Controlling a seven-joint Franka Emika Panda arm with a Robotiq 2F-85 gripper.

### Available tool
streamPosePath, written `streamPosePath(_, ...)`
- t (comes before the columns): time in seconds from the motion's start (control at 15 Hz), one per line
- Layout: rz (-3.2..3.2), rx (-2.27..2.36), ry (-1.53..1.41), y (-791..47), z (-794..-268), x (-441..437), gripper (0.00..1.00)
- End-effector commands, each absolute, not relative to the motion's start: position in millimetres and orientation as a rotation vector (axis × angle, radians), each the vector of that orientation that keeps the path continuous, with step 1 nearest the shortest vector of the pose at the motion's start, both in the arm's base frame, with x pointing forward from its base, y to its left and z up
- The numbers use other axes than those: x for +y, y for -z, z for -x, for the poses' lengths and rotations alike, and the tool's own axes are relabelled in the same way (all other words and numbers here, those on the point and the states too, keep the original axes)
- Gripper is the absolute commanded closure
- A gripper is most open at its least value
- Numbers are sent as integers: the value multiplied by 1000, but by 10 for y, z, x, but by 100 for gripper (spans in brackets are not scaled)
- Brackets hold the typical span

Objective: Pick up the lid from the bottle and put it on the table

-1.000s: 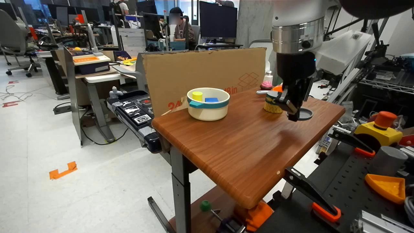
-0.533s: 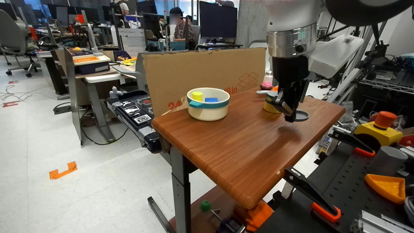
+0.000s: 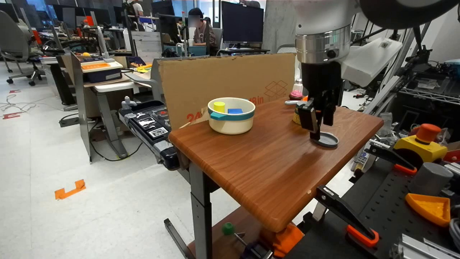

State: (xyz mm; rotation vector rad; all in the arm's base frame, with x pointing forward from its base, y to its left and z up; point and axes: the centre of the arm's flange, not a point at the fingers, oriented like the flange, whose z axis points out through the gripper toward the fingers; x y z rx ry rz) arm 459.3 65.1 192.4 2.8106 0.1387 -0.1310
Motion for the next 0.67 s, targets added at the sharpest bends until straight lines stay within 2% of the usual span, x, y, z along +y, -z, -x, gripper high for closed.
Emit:
streamPosePath(0.0, -2780, 178, 121, -1970, -4622, 622, 5)
streamPosePath(0.07, -2782, 180, 120, -2007, -4614, 620, 0)
streamPosePath(0.6, -2829, 257, 3, -2511, -4512, 694, 0)
